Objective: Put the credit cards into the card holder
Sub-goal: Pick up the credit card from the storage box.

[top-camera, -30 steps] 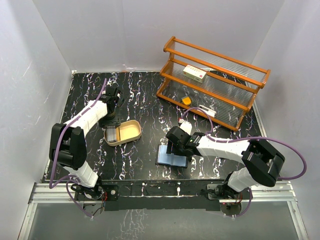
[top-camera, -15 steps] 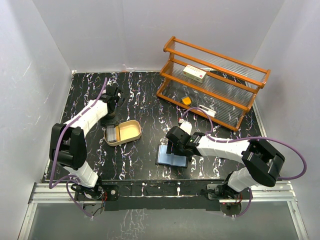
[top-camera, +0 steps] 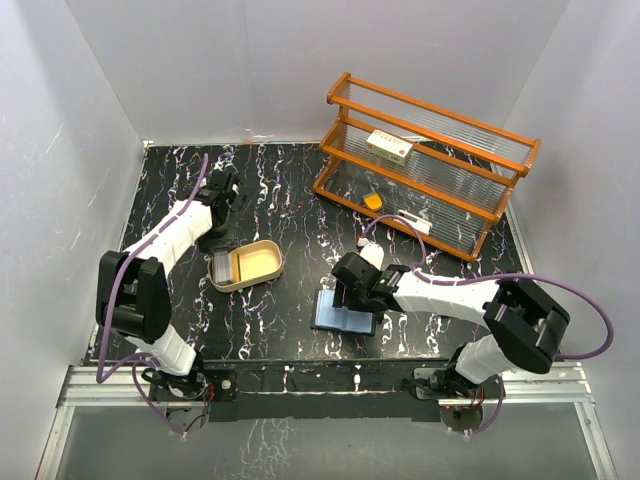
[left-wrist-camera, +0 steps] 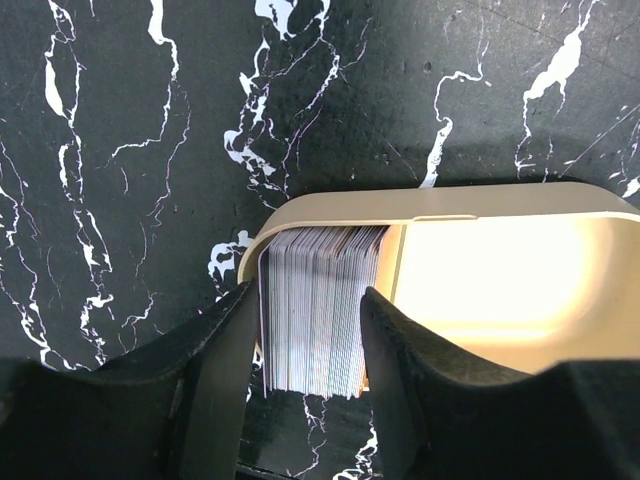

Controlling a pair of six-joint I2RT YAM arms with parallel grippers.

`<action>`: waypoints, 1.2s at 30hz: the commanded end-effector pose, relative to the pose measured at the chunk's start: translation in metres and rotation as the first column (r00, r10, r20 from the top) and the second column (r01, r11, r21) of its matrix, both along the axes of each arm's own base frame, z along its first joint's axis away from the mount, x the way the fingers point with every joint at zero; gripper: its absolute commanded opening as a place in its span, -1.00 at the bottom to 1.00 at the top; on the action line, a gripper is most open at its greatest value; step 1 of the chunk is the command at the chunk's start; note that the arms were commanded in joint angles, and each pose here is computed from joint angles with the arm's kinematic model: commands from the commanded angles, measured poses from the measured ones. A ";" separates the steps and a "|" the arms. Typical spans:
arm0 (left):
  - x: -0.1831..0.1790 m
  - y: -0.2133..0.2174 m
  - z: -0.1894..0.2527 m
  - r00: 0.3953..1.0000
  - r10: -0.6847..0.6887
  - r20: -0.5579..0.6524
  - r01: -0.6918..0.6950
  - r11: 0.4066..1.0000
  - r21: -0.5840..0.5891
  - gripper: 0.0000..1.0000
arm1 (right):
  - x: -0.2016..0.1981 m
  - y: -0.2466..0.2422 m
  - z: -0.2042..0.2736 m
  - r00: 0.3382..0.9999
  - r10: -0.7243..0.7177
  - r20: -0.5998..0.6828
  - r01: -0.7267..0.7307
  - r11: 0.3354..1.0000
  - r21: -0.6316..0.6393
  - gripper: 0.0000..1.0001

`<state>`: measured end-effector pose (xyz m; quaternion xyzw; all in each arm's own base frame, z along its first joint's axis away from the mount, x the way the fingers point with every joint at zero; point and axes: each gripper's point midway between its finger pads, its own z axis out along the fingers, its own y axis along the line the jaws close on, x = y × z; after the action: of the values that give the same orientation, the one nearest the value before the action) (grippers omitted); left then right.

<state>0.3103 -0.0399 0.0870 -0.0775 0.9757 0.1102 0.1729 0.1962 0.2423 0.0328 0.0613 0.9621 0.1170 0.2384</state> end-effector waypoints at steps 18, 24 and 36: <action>0.000 0.018 0.012 0.982 0.150 0.117 -0.094 0.918 -0.386 -0.36 | 0.006 0.001 0.010 0.999 0.015 0.045 -0.016 1.000 0.010 0.17; -0.003 0.019 0.000 0.985 0.146 0.094 -0.101 0.921 -0.376 -0.37 | 0.006 0.001 0.010 0.999 0.017 0.047 -0.017 1.000 0.002 0.18; -0.007 0.028 -0.015 0.987 0.154 0.056 -0.127 0.936 -0.329 -0.52 | 0.005 0.000 0.007 0.999 0.019 0.041 -0.019 1.000 0.000 0.17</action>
<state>0.3080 -0.0153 0.0772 -0.1813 0.9623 -0.0507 0.1965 0.1959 0.2414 0.0333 0.0502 0.9626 0.1157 0.2398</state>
